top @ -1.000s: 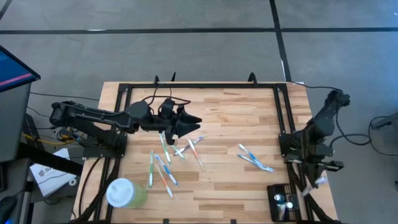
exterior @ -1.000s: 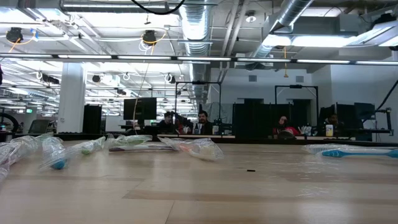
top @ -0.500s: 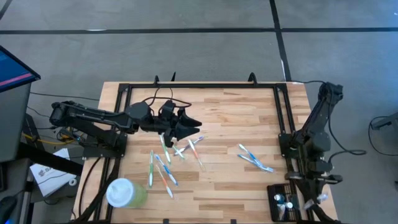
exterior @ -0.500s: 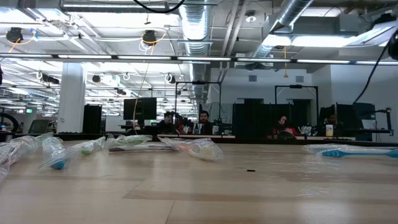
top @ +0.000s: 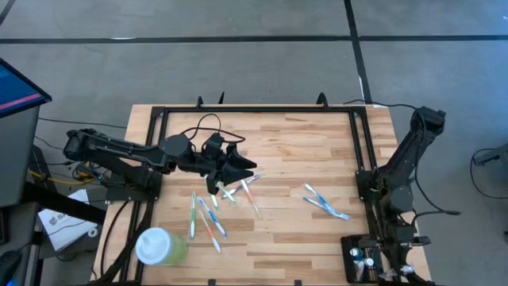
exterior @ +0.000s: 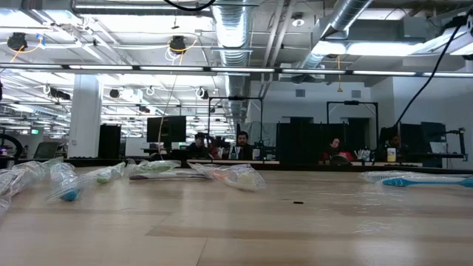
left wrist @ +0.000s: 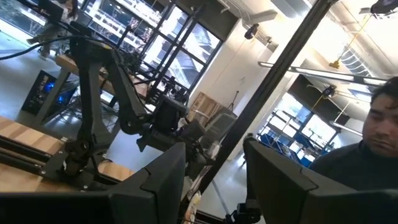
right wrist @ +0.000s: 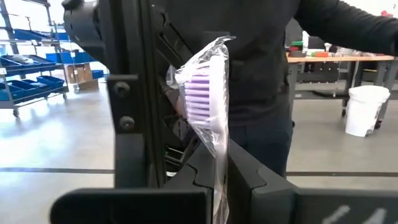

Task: Pick & Place toothbrushing station
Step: Put the right purple toothbrush into the black organizer

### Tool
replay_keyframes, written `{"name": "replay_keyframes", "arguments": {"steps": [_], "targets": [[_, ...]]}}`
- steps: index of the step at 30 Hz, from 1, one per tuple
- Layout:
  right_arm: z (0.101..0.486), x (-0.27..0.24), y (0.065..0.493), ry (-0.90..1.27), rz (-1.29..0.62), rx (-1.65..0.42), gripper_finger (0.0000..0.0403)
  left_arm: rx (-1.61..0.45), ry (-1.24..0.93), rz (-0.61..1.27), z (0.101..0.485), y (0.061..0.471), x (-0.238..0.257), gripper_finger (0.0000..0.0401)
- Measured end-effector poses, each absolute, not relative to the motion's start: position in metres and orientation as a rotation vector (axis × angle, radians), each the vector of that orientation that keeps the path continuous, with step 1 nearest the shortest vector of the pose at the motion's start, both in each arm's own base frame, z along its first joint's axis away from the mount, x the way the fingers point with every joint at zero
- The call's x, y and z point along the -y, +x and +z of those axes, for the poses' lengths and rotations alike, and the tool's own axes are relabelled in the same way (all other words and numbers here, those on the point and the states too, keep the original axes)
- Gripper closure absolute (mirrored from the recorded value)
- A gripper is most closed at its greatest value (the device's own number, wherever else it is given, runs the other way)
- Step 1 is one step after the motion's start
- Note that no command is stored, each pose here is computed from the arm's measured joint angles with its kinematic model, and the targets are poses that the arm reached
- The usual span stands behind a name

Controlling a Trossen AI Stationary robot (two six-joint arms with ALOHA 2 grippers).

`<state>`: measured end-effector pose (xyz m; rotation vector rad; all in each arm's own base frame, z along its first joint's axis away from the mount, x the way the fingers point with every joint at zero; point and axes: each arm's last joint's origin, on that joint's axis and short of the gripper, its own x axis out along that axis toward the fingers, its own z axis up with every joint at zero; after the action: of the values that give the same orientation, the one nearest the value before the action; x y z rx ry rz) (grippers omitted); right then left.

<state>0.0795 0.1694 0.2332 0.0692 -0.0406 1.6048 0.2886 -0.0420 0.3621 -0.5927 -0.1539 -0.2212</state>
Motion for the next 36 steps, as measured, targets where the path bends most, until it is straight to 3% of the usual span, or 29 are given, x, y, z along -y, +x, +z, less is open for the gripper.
{"name": "replay_keyframes", "arguments": {"steps": [8, 21, 36], "targets": [[0.235, -0.171, 0.095, 0.069, 1.631, 0.163, 0.0398, 0.157, -0.593, -0.225, 0.362, 0.288, 0.043, 0.0233], [0.212, -0.176, 0.111, 0.040, 1.708, 0.030, 0.0398, 0.158, -0.594, -0.230, 0.363, 0.288, 0.044, 0.0233], [0.210, -0.172, 0.120, -0.016, 1.723, 0.092, 0.0397, 0.153, -0.594, -0.230, 0.362, 0.288, 0.044, 0.0233]]}}
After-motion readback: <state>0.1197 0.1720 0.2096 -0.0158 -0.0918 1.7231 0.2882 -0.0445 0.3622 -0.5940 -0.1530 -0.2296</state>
